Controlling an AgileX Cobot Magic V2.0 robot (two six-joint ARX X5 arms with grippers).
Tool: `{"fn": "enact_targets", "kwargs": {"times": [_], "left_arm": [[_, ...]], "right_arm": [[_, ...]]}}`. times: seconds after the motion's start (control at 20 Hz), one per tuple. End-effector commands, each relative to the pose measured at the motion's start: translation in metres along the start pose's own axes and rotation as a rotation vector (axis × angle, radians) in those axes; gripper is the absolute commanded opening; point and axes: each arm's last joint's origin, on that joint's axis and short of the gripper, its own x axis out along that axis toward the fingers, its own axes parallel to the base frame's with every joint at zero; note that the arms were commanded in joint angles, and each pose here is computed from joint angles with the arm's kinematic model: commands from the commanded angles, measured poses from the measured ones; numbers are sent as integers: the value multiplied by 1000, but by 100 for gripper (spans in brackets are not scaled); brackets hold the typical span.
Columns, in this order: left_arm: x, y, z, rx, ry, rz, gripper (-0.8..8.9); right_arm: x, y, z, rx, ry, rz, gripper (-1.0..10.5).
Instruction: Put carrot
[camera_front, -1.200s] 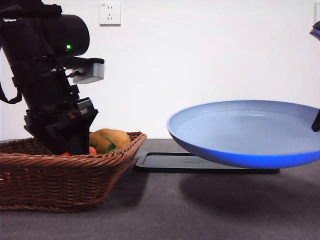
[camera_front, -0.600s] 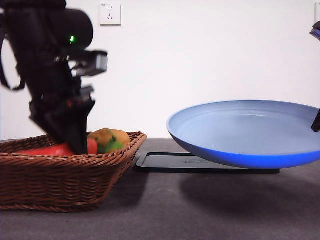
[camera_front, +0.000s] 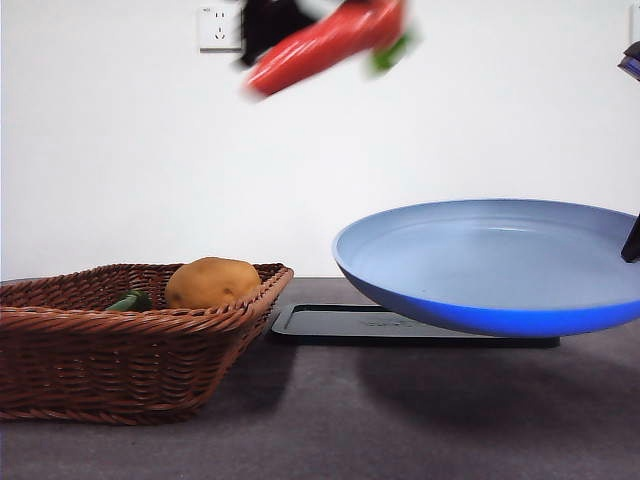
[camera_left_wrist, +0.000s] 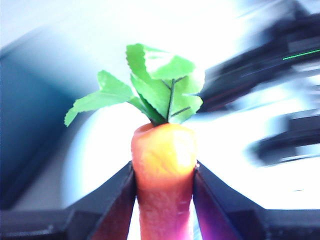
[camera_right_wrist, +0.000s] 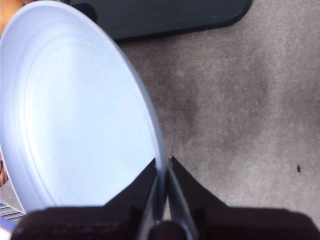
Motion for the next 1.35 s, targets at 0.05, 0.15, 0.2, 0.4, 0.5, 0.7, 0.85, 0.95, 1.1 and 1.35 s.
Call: {"fn": "enact_targets", "kwargs": {"times": [0.05, 0.15, 0.2, 0.4, 0.5, 0.7, 0.85, 0.95, 1.1, 1.35], "left_arm": [[29, -25, 9, 88, -8, 15, 101], [50, -45, 8, 150, 21, 152, 101], [60, -54, 6, 175, 39, 241, 101], [98, -65, -7, 208, 121, 365, 101], [118, -55, -18, 191, 180, 359, 101], [148, -32, -41, 141, 299, 362, 101], [155, -27, -48, 122, 340, 361, 148], [156, -27, -48, 121, 336, 362, 266], [154, -27, -47, 89, 330, 368, 272], [113, -34, -28, 60, 271, 406, 272]], "right_arm": [[-1, 2, 4, -20, -19, 12, 4], [-1, 2, 4, -19, -18, 12, 4], [-1, 2, 4, -19, -18, 12, 4], [-1, 2, 4, -18, -16, 12, 4], [-1, 2, 4, -17, -15, 13, 4], [-1, 2, 3, -14, -7, 13, 4], [-1, 2, 2, -9, 0, 11, 4], [-1, 2, 2, -7, 4, 10, 4], [-1, 2, 2, -6, 5, 10, 4], [-1, 1, 1, 119, 14, 0, 4]]}}
